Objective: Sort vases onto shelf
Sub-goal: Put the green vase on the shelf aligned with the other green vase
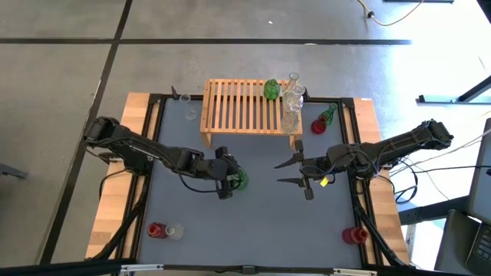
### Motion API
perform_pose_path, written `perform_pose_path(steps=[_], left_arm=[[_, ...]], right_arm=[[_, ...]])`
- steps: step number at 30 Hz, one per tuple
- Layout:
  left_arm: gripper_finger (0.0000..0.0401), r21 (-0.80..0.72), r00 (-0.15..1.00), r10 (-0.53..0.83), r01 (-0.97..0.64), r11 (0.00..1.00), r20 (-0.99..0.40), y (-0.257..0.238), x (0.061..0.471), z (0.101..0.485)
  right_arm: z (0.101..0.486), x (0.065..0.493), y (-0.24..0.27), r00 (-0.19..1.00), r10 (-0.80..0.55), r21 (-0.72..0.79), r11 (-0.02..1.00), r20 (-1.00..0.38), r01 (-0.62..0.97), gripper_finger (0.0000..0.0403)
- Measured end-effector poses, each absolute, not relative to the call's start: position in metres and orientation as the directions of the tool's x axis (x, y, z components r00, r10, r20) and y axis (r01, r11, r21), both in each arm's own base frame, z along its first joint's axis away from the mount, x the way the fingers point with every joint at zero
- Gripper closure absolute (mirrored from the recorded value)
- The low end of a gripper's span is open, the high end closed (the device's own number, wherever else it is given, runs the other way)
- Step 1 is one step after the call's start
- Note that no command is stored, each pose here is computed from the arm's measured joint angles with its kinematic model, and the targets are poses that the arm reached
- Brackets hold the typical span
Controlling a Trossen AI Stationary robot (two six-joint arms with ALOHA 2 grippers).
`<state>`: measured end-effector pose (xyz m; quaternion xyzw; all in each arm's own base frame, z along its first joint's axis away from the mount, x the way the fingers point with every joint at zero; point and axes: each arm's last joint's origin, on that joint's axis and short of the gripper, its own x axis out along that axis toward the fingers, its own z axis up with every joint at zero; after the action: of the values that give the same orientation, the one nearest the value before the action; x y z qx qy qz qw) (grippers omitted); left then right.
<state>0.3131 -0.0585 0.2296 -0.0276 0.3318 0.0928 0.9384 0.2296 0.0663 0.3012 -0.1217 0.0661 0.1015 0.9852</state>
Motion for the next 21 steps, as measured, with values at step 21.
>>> perform_pose_path(steps=[21], left_arm=[[0.0172, 0.098, 0.823, 0.223, -0.202, 0.974, -0.522, -0.025, 0.327, 0.382]], right_arm=[[0.301, 0.23, 0.066, 0.971, 0.184, -0.21, 0.954, -0.155, -0.214, 0.0233]])
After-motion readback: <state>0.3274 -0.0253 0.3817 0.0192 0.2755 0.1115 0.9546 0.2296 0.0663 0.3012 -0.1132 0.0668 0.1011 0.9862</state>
